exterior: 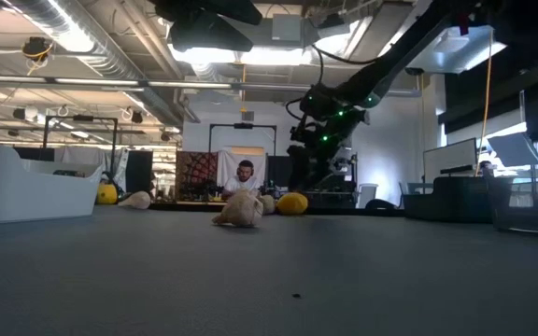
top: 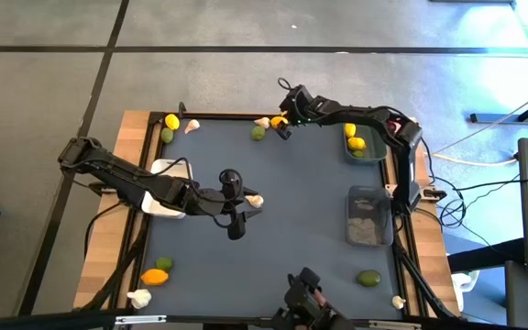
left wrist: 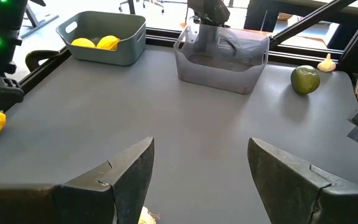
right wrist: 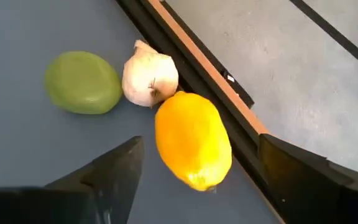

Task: Sort produce into baskets
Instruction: Put the lemon into the blue bin

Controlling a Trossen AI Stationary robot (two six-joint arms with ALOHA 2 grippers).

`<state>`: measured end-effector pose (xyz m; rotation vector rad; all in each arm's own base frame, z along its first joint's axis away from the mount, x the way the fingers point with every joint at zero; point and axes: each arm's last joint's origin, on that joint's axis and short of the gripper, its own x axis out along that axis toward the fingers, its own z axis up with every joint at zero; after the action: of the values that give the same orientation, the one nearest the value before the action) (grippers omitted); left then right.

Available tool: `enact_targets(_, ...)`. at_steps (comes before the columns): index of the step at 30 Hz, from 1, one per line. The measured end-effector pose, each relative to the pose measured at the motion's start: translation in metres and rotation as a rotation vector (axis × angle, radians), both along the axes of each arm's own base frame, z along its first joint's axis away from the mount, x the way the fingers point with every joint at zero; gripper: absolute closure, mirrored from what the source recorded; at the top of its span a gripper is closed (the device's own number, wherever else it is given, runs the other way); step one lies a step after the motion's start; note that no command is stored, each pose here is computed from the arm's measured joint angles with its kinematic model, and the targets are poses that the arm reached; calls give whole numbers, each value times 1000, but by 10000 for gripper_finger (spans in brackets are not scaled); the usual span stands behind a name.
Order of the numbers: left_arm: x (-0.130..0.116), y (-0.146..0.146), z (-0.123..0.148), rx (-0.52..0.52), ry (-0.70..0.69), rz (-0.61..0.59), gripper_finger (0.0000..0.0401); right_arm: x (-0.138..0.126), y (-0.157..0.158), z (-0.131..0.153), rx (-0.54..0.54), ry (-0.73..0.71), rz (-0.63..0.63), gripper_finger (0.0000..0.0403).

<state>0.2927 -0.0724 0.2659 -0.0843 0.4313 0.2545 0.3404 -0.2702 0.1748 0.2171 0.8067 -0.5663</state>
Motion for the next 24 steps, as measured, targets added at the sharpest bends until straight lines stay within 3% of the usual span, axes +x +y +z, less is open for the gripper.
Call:
enact_targets(6,0,0,0,0,0,0,146,7,-5,-11,-30,-42,7,86)
enact_targets(13,0,0,0,-1,0,1,146,7,-5,-28,25,-6,25,99)
enact_targets(17,0,1,0,-8,-2,8,146,7,-5,-37,47,21,25,135)
enact_targets(24,0,2,0,-13,-3,13,146,9,-6,-36,31,4,28,238)
